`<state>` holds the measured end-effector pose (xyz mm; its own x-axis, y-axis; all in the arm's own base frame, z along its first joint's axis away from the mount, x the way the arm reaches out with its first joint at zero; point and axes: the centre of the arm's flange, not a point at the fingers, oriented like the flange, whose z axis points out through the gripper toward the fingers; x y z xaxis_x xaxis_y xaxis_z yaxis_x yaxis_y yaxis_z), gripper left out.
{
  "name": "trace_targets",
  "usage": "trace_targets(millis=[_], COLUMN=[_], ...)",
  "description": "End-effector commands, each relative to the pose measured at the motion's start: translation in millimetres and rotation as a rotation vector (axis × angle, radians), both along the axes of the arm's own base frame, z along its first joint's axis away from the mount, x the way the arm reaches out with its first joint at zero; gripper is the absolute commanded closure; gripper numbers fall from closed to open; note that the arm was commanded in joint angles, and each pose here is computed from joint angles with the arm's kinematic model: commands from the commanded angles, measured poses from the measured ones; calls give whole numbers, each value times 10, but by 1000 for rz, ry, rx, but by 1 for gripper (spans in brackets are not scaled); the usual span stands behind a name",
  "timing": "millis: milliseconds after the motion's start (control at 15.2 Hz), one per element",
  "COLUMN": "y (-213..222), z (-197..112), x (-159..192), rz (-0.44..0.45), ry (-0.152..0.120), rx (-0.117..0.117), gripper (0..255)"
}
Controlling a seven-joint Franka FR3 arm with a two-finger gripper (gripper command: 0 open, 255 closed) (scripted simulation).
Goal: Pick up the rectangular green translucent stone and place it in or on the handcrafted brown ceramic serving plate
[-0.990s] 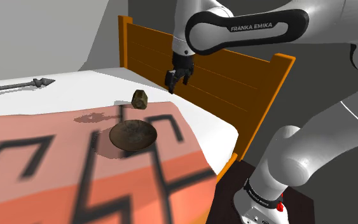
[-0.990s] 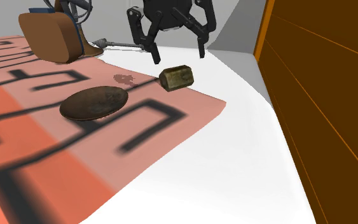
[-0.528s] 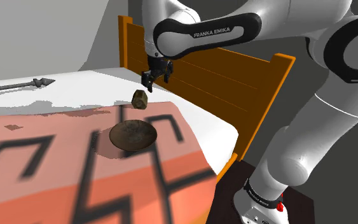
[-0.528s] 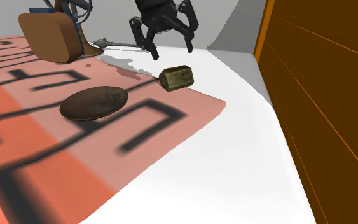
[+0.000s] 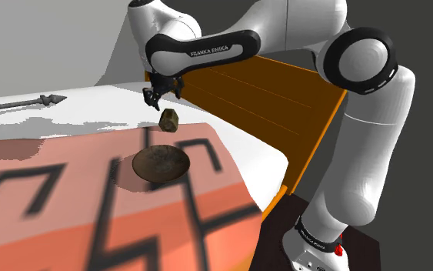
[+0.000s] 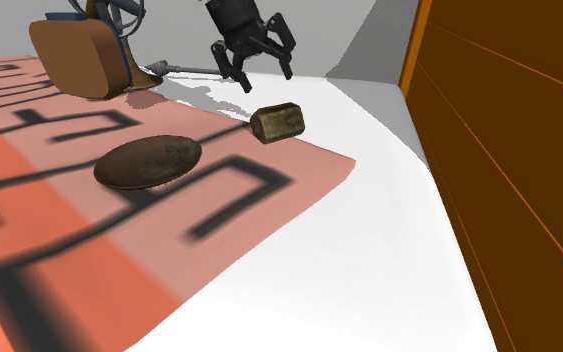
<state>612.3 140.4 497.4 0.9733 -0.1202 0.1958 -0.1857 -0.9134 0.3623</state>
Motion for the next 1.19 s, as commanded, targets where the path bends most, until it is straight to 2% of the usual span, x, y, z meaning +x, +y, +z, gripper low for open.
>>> trace_targets(millis=[0, 396, 924, 990, 1122], y=[11, -127, -127, -127, -124], z=[-91, -406, -406, -406, -405], x=[117, 164, 164, 164, 164], rz=[-8, -8, -8, -8, -8], ry=[-4, -4, -4, -4, -4], rx=[-10, -10, -10, -10, -10], gripper=[0, 0, 0, 255, 255])
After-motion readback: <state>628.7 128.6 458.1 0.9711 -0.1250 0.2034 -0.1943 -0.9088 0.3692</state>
